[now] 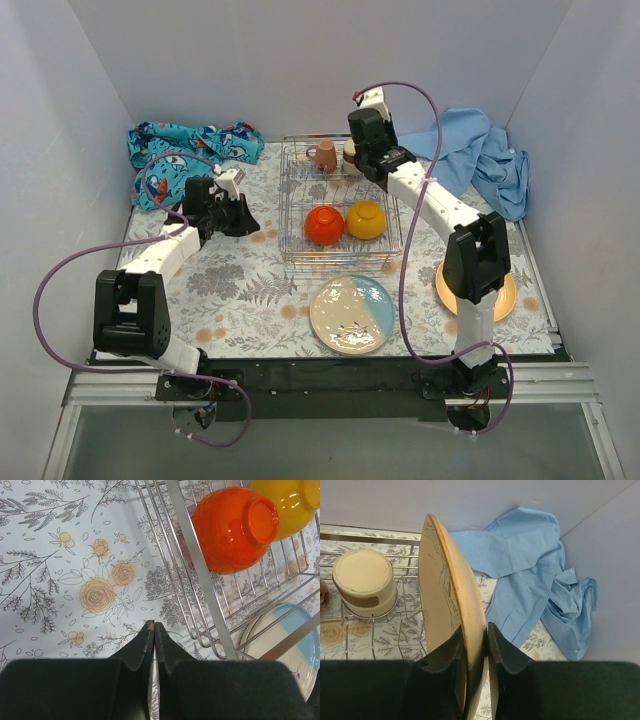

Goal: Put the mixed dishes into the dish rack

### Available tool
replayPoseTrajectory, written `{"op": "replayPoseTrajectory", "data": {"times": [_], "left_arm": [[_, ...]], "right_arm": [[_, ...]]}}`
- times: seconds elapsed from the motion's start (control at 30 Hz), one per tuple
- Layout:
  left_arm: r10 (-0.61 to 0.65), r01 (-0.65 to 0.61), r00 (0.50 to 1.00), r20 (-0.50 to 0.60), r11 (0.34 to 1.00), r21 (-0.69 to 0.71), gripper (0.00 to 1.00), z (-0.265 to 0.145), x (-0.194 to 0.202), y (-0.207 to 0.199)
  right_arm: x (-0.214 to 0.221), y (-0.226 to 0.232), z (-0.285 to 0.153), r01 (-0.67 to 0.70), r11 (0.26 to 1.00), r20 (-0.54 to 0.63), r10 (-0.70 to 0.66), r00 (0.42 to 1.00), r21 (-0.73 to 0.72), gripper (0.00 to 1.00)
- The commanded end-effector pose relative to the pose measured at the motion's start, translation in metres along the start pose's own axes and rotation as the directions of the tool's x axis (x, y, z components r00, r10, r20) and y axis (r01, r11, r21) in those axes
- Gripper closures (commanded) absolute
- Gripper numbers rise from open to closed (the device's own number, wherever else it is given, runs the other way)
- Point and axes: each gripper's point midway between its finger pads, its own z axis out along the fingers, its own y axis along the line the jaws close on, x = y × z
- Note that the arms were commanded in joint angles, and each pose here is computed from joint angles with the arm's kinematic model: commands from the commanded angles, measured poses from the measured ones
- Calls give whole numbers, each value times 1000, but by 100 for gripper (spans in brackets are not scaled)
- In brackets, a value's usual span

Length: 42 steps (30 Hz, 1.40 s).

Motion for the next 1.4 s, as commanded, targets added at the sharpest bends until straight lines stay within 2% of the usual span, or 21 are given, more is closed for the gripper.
{"op": "replayPoseTrajectory", "data": {"times": [0.0, 0.43, 0.53, 0.57, 0.6, 0.67, 0.73, 0.77, 0.83, 0.9, 0.93, 0.97, 1.0, 1.07, 1.1, 1.13, 1.2, 1.27, 1.37], "left_arm": [[11, -11, 1000, 28, 1000, 3, 100, -4, -4, -4], [2, -2, 999, 32, 1000, -3, 100, -6, 0, -3], [-6, 6, 999, 36, 1000, -4, 100, -6, -1, -3], [-5, 5, 999, 35, 1000, -1, 100, -6, -1, -3], [-4, 4, 999, 36, 1000, -2, 100, -6, -1, -3], [-3, 3, 999, 38, 1000, 3, 100, -5, -2, -3], [0, 0, 999, 43, 1000, 8, 100, -6, -4, -5], [3, -4, 999, 49, 1000, 14, 98, -6, -7, -6], [3, -4, 998, 57, 1000, 14, 80, -8, -11, -7], [-1, 1, 997, 78, 1000, 3, 69, -16, -19, -7], [-10, 10, 998, 68, 1000, -2, 58, -21, -17, -7], [2, -2, 997, 74, 1000, -6, 54, -26, -18, -6], [16, -18, 998, 69, 999, 32, 52, -32, -15, -13], [83, -93, 992, 91, 990, 109, 46, -52, -13, -33], [155, -168, 984, 89, 974, 155, 43, -57, -3, -40], [191, -215, 975, 111, 935, 282, 39, -72, 4, -68], [224, -248, 969, 105, 883, 398, 35, -81, 26, -87], [201, -208, 977, 71, 828, 521, 34, -91, 45, -110], [188, -136, 982, -19, 778, 613, 36, -92, 77, -130]], "right_arm": [[-46, -24, -3, -151, 984, 119, 139, 983, 96, 99], [-17, 8, 1, -114, 993, 41, 113, 993, 34, 99], [-21, 8, -1, -113, 993, 48, 112, 993, 17, 79], [-24, 7, -2, -103, 995, 53, 102, 993, 13, 63], [-26, 6, -4, -100, 995, 57, 99, 993, 6, 56], [-38, 3, -12, -103, 994, 79, 105, 991, -33, 45], [-51, -6, -22, -116, 992, 105, 122, 987, -55, 40], [-54, -9, -25, -117, 991, 110, 123, 986, -58, 38], [-63, -21, -36, -122, 990, 128, 130, 983, -65, 37], [-62, -28, -44, -115, 991, 124, 123, 985, -73, 37], [-61, -36, -52, -112, 991, 126, 121, 985, -79, 37], [-56, -39, -56, -102, 991, 120, 112, 987, -82, 36], [-58, -50, -68, -106, 989, 127, 119, 985, -98, 37], [-34, -49, -73, -54, 991, 90, 65, 994, -123, 37], [-28, -54, -83, -36, 987, 78, 49, 996, -156, 36], [-5, -48, -84, -2, 984, 38, 9, 999, -180, 35], [18, -44, -92, 46, 968, 1, -47, 999, -245, 24], [35, -40, -105, 61, 944, -5, -66, 998, -323, 16], [37, -32, -126, 80, 890, 34, -73, 997, -450, 16]]}}
